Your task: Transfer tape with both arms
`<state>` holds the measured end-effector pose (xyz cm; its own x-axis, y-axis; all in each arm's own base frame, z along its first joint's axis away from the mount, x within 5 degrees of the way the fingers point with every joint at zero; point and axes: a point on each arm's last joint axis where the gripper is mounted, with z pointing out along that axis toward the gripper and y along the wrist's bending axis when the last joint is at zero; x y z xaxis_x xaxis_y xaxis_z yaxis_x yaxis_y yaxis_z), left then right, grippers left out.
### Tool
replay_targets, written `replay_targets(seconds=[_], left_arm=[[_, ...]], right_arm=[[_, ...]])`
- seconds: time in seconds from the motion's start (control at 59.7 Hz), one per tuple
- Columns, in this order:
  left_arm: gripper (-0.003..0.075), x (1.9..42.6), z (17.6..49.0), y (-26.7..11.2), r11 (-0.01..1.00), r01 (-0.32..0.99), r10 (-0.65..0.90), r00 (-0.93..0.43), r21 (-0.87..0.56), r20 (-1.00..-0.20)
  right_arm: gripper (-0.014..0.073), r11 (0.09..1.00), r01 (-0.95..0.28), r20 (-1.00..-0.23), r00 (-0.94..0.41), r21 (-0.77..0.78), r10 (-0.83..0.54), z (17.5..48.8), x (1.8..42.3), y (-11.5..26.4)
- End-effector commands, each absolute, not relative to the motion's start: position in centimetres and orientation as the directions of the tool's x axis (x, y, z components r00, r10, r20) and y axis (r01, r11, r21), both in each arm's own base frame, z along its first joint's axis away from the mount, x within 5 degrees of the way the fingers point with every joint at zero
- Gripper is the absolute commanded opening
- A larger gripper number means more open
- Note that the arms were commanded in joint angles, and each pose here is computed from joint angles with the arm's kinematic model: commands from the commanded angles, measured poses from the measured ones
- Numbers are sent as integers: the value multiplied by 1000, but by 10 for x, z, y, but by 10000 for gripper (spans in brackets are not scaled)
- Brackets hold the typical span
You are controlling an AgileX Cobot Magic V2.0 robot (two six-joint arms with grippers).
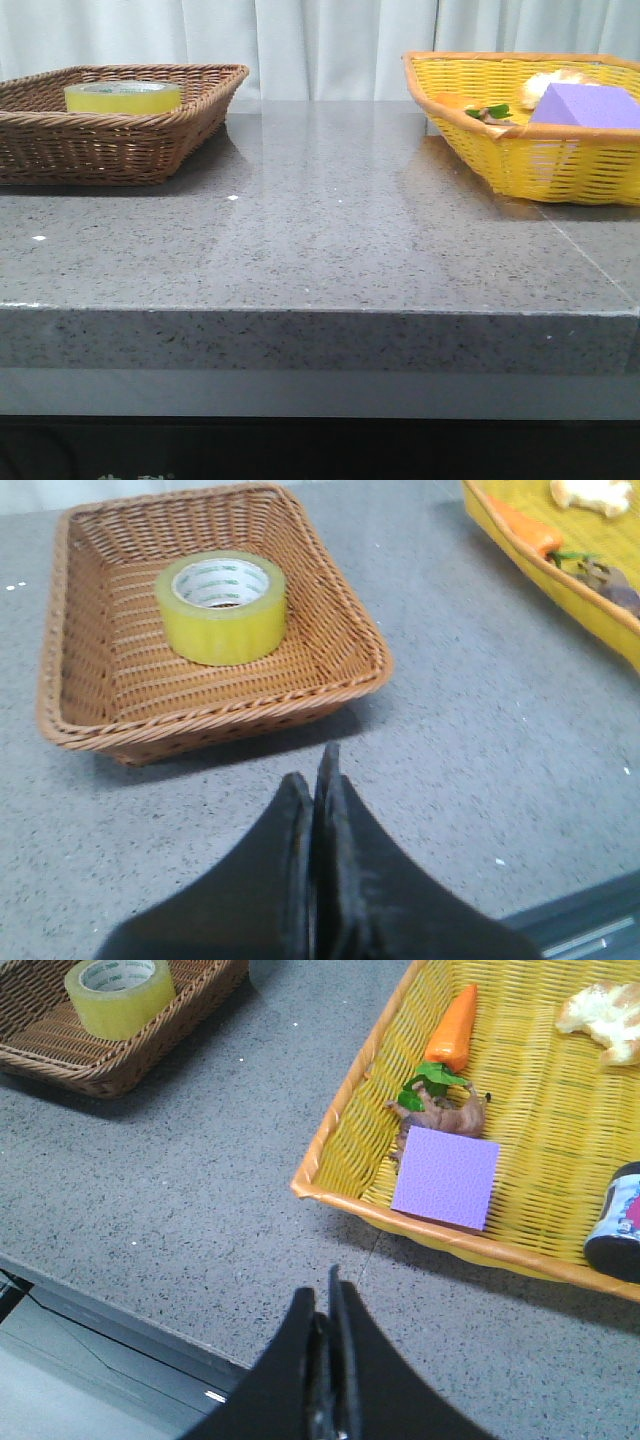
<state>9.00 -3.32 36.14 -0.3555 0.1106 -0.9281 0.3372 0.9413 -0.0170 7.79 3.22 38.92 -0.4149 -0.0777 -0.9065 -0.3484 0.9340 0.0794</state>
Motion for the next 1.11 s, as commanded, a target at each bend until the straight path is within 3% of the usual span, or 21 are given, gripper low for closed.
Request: replay_targets(seconds=[0.0, 0.184, 0.453, 0.737, 1.089], left_arm=[[-20, 82, 363, -28, 950, 305, 6, -237, -68, -971], [-20, 64, 310, -15, 971, 223, -72, -93, -92, -993], [-20, 56, 242, -7, 984, 129, -121, 0, -120, -993], [-20, 55, 203, -6, 986, 113, -131, 97, -120, -987], [-20, 56, 202, -5, 988, 98, -129, 90, -120, -988]], right_arm=[[-69, 936, -343, -941, -335, 71, -52, 401, 80, 31], [-69, 936, -344, -941, -336, 72, -51, 401, 80, 32], [-69, 936, -344, -941, -336, 72, -51, 401, 80, 32], [-69, 936, -344, -941, -336, 72, -51, 401, 80, 32], [-69, 936, -344, -940, -338, 72, -52, 401, 81, 32]])
